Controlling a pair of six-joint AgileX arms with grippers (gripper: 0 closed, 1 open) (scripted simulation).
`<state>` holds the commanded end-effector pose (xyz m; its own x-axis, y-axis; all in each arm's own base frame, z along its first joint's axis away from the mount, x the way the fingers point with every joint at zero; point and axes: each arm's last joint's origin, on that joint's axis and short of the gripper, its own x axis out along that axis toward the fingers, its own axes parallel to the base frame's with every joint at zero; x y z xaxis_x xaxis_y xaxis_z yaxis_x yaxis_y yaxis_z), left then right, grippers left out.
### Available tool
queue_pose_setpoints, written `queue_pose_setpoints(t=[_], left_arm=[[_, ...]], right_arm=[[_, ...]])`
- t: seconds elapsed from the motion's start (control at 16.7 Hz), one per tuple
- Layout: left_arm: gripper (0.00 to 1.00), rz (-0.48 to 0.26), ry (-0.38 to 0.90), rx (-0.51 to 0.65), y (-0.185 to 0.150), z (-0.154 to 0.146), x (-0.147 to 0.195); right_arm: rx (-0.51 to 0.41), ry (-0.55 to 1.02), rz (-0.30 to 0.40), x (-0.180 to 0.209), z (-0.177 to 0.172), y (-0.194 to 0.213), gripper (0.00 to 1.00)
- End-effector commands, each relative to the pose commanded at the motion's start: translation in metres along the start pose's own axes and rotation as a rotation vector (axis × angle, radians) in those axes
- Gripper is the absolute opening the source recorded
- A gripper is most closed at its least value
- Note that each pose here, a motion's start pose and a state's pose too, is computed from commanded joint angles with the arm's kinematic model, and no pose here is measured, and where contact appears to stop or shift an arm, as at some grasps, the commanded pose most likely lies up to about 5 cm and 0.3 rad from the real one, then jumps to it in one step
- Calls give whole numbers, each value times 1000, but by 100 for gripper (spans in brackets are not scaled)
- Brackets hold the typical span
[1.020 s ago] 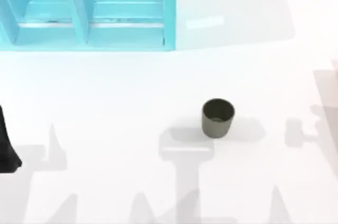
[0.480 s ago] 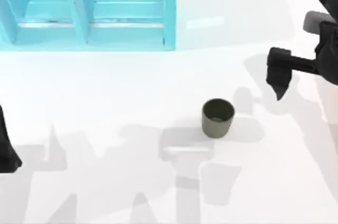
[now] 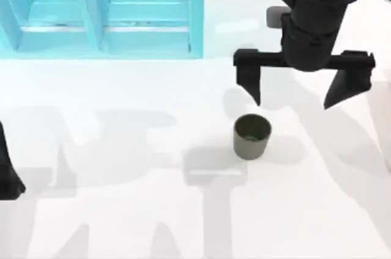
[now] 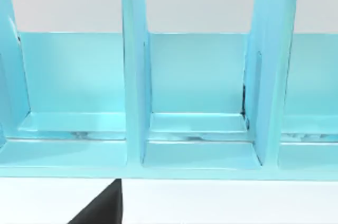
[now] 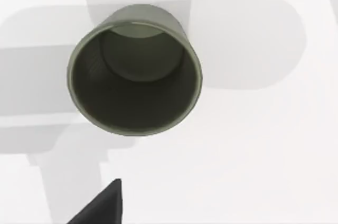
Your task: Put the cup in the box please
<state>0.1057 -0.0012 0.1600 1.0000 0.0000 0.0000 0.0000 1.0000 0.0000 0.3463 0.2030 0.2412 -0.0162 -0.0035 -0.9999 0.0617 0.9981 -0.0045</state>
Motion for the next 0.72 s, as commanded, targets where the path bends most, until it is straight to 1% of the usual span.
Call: queue_pose_setpoints(t=[0.24, 0.6, 0.72], left_arm=[[100, 0, 0, 0, 0, 0, 0], [100, 0, 0, 0, 0, 0, 0], [100, 0, 0, 0, 0, 0, 0]], right_arm=[[-51, -15, 6, 2, 7, 17, 100], [-47, -17, 7, 2, 8, 15, 100], [-51, -12, 4, 14, 9, 17, 100]])
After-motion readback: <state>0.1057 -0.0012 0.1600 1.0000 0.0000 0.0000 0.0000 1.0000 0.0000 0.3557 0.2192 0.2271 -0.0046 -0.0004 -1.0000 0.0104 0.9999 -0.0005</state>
